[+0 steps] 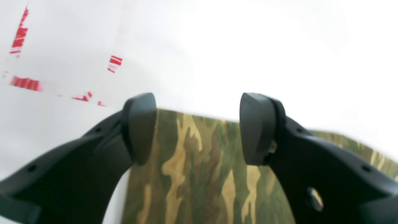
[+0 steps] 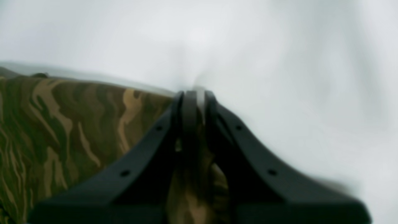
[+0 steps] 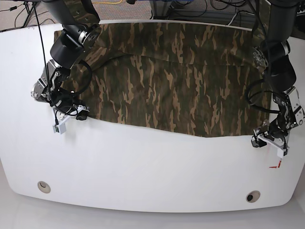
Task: Layout the t-shirt on the table in an organized manner, then fold the t-shirt properly
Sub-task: 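Grasp the opposite shirt edge with both grippers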
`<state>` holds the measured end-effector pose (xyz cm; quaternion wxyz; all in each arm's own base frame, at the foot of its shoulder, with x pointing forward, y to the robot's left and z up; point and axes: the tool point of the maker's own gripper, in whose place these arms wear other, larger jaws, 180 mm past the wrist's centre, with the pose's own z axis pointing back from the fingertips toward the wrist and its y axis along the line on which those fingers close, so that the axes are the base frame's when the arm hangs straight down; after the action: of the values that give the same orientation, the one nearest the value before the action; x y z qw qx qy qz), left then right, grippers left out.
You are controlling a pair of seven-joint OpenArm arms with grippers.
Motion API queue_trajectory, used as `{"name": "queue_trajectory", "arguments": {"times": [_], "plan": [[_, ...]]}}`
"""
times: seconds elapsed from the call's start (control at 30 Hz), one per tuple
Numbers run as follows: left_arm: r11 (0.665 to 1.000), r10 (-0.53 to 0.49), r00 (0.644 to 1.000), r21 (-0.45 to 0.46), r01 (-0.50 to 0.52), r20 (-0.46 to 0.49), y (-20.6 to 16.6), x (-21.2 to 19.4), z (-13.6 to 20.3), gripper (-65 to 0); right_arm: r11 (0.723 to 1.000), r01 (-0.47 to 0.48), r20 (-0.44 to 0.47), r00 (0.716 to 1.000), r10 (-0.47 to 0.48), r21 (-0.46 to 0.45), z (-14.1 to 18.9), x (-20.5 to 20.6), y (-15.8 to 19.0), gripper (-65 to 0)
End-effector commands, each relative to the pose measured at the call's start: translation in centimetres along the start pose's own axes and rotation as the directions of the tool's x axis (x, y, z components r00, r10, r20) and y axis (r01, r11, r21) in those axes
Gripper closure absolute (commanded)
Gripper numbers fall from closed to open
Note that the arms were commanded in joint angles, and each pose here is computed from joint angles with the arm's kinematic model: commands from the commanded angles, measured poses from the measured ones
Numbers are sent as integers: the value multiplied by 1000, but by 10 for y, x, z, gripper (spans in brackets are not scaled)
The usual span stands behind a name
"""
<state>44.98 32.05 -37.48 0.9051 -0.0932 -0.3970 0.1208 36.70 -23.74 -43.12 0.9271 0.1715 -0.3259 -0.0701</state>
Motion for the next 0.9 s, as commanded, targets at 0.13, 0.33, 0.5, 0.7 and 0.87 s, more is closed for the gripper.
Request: {"name": "queue_trajectory", "arguments": {"times": [0.13, 0.33, 0.5, 0.7, 0.87], "plan": [[997, 46, 998, 61, -49, 51, 26, 22, 6, -401, 999, -22, -89, 996, 19, -39, 1, -14, -7, -30], [996, 4, 1000, 91, -6, 19, 36, 15, 9, -401, 999, -22, -89, 996, 19, -39, 1, -14, -7, -29], [995, 1, 1000, 97, 0, -9, 40, 1, 8, -401, 999, -23, -89, 996, 19, -41, 2, -14, -8, -29], [996, 5, 1000, 93, -3, -20, 38, -5, 6, -401, 999, -22, -88, 996, 18, -40, 2, -14, -8, -29], [998, -6, 998, 68, 9, -55, 24, -22, -2, -399, 999, -21, -87, 996, 18, -39, 2, -14, -8, -29]]}}
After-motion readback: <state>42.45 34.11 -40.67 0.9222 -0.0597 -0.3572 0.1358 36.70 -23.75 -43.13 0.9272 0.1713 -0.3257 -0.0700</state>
